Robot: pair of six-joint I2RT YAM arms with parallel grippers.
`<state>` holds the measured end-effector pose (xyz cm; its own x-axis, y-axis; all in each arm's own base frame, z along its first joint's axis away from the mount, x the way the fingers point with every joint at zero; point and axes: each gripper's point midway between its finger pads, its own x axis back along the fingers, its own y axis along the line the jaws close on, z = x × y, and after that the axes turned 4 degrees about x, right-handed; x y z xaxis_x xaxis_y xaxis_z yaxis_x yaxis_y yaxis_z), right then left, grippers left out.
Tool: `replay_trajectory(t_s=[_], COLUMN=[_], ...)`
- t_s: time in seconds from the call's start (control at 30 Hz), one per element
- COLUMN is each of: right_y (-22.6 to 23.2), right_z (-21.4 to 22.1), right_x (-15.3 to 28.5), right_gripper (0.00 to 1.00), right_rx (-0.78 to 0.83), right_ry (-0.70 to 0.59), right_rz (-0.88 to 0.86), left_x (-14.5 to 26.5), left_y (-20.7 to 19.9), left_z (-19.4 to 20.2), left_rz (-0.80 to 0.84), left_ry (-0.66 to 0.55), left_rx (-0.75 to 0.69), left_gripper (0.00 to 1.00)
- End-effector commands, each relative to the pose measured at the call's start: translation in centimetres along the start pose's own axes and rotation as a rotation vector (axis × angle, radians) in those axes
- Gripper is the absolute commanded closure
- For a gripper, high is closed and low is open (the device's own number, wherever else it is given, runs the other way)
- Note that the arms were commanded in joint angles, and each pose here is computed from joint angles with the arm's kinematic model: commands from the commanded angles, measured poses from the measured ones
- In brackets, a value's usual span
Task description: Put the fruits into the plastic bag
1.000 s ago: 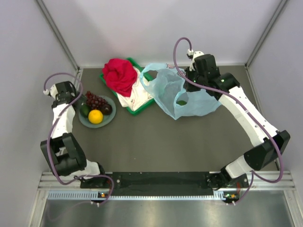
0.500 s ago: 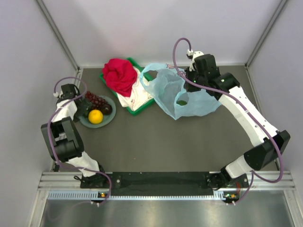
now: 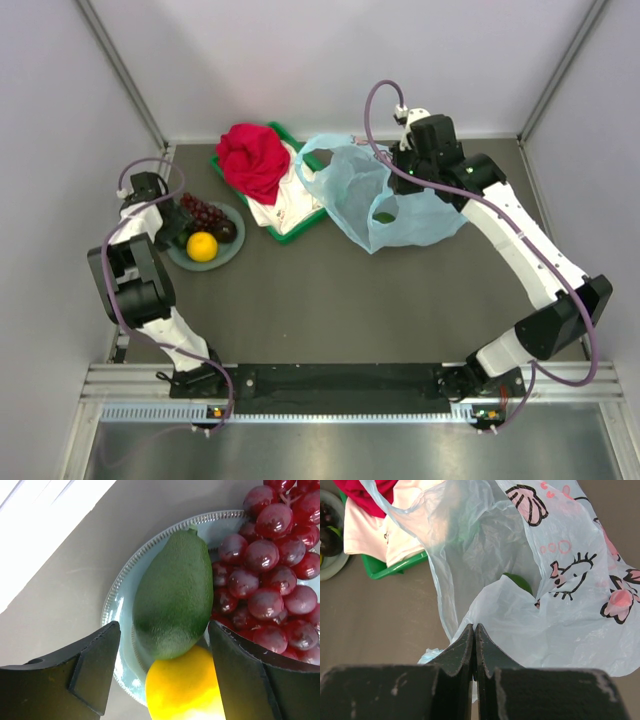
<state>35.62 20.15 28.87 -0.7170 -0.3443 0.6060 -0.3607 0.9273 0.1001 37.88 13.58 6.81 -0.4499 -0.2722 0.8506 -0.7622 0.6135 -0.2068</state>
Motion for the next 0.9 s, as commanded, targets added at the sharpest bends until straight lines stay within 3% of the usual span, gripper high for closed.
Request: replay_trajectory(t_s=[0.0,0.43,0.73,0.87], right_y=[-0.2,0.1,0.1,0.2], right_z=[-2.1,-2.7,-2.9,-3.0], right_x=[0.3,-0.3,-0.5,-0.6], right_gripper=[1.00,1.00,1.00,1.00], right_rx=[-0.003,0.000,0.002,0.003], right_ry=[-0.055,-0.049,-0.050,-0.048], right_rz=[0.005,-0.003,-0.006,-0.007], left_x=[-0.4,-2.0,-1.0,0.5], left_y=[-0.4,-0.3,1.3,1.6], left_z=[-2.1,-1.8,-2.6,-3.1], left_rz=[-0.001,-0.010,-0.080,-0.078], left_ry=[-0.045,-0.017,-0.063,-0.112], left_rx=[-0.030,-0.035,-0.035,-0.011], left_gripper=[0.25,0.35,0.60,0.65])
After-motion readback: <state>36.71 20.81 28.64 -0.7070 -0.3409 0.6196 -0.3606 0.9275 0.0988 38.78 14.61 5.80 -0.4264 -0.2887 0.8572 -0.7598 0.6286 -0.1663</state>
